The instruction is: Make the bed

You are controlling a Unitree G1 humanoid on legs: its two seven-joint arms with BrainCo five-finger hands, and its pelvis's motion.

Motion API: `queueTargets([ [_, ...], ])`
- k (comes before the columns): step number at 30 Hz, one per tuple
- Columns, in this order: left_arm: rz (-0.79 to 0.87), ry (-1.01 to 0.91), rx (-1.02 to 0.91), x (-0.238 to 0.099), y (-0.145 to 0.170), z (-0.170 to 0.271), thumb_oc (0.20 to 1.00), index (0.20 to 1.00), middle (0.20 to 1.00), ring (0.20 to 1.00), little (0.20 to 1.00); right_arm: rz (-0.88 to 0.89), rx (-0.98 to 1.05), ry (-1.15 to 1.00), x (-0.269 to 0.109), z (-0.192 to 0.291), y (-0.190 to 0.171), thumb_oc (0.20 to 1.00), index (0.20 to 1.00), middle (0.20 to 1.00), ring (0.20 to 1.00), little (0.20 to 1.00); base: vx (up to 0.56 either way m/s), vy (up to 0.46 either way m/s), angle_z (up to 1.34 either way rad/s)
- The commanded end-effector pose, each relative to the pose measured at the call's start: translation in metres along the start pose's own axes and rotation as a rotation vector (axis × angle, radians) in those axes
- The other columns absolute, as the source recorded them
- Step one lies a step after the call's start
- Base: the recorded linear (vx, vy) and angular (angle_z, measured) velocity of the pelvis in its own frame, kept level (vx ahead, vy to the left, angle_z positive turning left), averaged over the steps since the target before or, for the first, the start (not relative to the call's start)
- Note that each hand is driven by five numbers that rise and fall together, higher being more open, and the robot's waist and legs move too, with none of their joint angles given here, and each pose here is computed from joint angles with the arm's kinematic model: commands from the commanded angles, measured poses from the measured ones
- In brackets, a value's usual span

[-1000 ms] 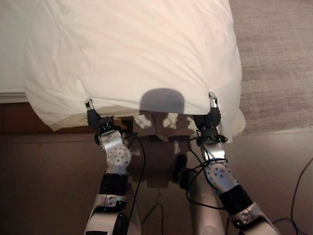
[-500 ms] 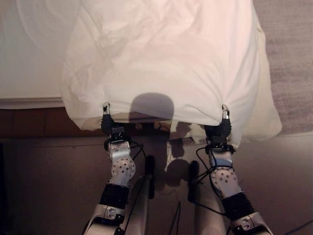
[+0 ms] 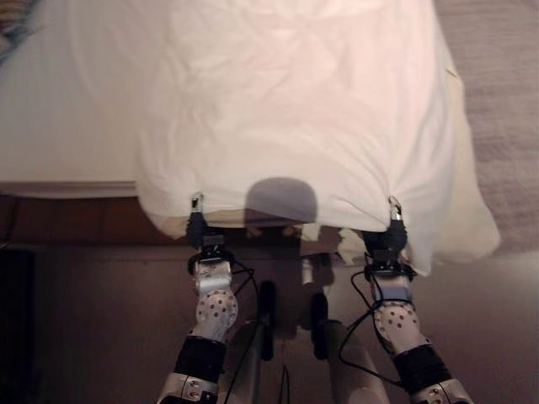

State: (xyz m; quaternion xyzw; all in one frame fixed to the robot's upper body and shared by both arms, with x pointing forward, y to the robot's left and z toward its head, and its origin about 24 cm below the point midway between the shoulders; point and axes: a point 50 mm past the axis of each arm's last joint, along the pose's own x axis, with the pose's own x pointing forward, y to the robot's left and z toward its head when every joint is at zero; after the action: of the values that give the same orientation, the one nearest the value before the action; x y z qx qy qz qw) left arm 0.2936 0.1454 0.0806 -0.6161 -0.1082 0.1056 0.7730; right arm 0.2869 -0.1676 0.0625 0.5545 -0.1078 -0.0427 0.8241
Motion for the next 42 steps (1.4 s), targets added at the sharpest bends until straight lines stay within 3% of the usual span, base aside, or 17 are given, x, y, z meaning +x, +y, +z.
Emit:
queueTargets([
  [1,-0.053,-0.26,0.026,-0.005,0.006,0.059,0.2,0.2,0.2,0.2,0.2,-0.002,-0.102,-0.19,-0.008,0.05,-0.015,0.2,0.2,0.2,0.2,0.2,0.07,0.056,0.12],
  [7,-0.051,-0.324,0.052,-0.003,0.001,0.072,0.2,0.2,0.2,0.2,0.2,-0.007,-0.09,-0.185,-0.007,0.048,-0.015,0.2,0.2,0.2,0.2,0.2,0.06,0.316,0.03],
  [21,0.0,-0.224,0.152,0.0,0.022,0.064,0.2,0.2,0.2,0.2,0.2,-0.042,-0.066,-0.136,-0.003,0.025,-0.013,0.2,0.2,0.2,0.2,0.2,-0.01,0.576,-0.12],
  [42,0.131,-0.149,0.071,-0.018,0.039,0.031,0.2,0.2,0.2,0.2,0.2,-0.165,-0.278,-0.154,-0.014,0.049,-0.045,0.2,0.2,0.2,0.2,0.2,0.01,0.023,-0.02],
])
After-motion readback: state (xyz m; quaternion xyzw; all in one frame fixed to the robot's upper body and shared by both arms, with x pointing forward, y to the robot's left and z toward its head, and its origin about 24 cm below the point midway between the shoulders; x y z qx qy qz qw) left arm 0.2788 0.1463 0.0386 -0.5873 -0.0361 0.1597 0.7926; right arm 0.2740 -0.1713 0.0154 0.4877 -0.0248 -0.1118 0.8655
